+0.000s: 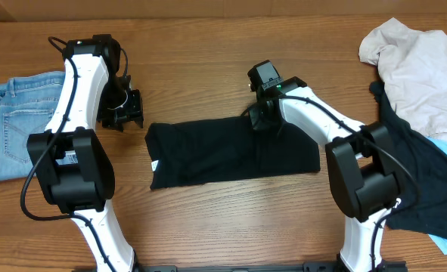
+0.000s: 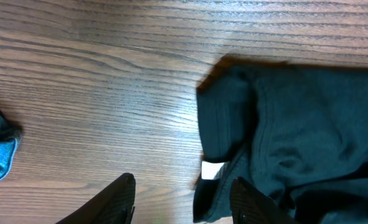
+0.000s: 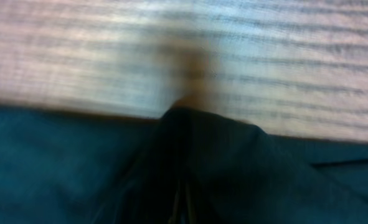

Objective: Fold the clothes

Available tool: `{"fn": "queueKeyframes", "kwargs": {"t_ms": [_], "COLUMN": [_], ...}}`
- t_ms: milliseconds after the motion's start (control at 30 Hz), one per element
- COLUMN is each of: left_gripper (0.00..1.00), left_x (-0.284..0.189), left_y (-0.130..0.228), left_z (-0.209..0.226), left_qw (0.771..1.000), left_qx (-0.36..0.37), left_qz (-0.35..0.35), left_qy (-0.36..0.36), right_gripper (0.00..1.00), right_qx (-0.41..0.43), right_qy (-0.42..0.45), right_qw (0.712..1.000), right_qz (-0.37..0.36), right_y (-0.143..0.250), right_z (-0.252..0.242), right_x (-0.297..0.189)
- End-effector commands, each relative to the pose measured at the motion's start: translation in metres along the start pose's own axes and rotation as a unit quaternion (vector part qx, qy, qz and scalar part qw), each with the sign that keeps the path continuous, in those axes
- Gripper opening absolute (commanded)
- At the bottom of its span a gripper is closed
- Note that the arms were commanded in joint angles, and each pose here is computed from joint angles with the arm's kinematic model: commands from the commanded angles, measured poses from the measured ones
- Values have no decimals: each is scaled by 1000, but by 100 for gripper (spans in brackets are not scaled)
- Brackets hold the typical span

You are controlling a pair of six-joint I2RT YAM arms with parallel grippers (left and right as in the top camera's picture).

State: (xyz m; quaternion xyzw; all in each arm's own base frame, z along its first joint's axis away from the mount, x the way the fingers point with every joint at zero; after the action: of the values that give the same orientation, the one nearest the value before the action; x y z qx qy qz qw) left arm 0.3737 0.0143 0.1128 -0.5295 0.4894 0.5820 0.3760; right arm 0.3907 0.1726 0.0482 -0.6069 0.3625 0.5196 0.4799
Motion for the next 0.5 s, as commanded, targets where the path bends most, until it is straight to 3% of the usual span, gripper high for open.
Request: {"fn": "queueKeyframes", "kwargs": {"t_ms": [0,267,433,467], "left_gripper": [52,52,52,52], "left_x": [-7,-7,-7,-7], "left_y": [2,1,1,1], "left_z": [-1,-1,-2,-1], "left_qw": [1000,1000,1000,1000], "left_qx": [-4,-4,-4,-4], "left_qz": [-10,-12,-12,-12], "left_qy": [6,6,6,6], "right_gripper": [4,4,6,10], "right_qx": [-76,-197,-214,-217], "right_qy": [-51,-174,-186,-186], "right_qw": [994,964,959,958], "right_qz": [-51,-20,-20,-24], "right_y": [-13,16,25,25], "right_z": [12,44,54,56], "right_x": [-52,-63,-50,-47]}}
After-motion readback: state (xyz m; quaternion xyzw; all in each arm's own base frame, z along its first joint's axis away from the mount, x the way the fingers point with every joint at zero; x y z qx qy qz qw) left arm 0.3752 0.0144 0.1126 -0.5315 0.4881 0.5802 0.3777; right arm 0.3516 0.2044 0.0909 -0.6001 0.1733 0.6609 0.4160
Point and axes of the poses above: each gripper's point midway between its finger pads, its own x axis out along the fingers, its own z axis along the line the jaws close on, y = z × x, the point moved 3 cm from there along -x, back along the fingers, and after that the axes turned 3 degrees about -x, right-handed, at the moved point
